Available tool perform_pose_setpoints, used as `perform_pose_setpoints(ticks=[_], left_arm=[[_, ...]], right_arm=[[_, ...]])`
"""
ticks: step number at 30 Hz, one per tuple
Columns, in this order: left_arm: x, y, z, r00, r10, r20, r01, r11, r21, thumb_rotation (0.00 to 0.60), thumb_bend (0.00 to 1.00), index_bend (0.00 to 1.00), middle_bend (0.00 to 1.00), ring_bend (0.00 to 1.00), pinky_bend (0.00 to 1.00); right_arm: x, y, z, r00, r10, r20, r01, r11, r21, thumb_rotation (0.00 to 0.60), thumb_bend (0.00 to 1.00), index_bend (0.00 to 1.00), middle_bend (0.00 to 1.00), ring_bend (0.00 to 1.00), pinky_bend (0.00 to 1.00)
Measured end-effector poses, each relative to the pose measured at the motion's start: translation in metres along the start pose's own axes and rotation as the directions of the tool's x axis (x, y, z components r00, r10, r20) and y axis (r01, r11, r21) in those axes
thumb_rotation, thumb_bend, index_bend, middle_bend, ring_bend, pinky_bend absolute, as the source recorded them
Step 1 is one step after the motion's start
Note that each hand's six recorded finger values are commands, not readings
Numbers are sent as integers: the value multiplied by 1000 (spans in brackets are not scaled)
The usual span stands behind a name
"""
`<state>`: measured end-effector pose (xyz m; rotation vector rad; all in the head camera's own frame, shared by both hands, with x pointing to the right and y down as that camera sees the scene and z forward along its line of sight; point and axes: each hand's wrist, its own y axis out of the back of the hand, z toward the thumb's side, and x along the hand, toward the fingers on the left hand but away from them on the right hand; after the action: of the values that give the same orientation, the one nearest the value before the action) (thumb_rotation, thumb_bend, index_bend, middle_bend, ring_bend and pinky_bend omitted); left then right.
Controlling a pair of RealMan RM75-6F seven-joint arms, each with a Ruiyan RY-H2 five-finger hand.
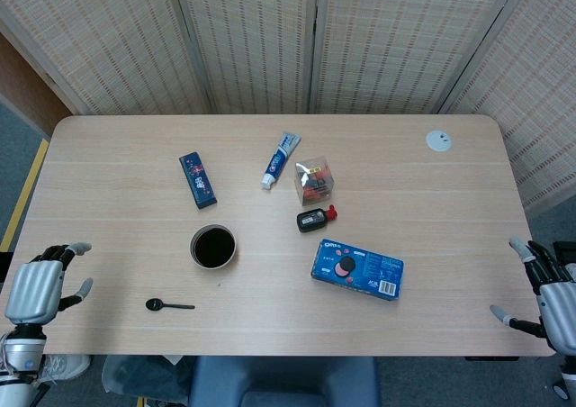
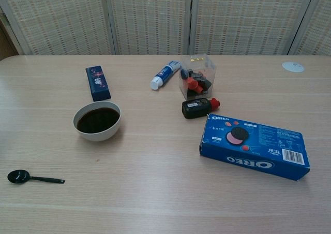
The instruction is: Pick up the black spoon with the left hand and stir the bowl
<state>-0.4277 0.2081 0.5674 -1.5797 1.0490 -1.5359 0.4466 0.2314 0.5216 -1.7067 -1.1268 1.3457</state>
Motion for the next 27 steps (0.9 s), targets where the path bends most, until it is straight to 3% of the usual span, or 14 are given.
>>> perform_pose_setpoints(ticks=[8,11,14,19,27], left_arm=[[3,0,5,1000,0,31,0,1000,1,600,267,304,363,314,473],[6,1,9,999,2,52,-2,1000,3,600,267,306,377,383,483],[8,1,15,996,-6,88,6,1000,3,600,267,309,457,469,537],[12,-4,29,986,-38,165,35,999,24,600,267,317,622,599,774],[15,-24,59,941,-115,320,100,993,62,600,267,362,921,829,987]], right_arm=[[2,3,-2,1000,-15,11,15,1000,-3,600,16,0,155,79,208],[2,7,-3,999,-27,17,27,1000,1,600,16,0,155,79,208],[1,12,-4,999,-41,20,41,999,6,600,16,0,155,79,208],[-1,20,-4,998,-63,18,62,998,17,600,17,0,155,79,208],[-5,17,-2,999,-35,15,35,999,20,600,16,0,155,79,208]])
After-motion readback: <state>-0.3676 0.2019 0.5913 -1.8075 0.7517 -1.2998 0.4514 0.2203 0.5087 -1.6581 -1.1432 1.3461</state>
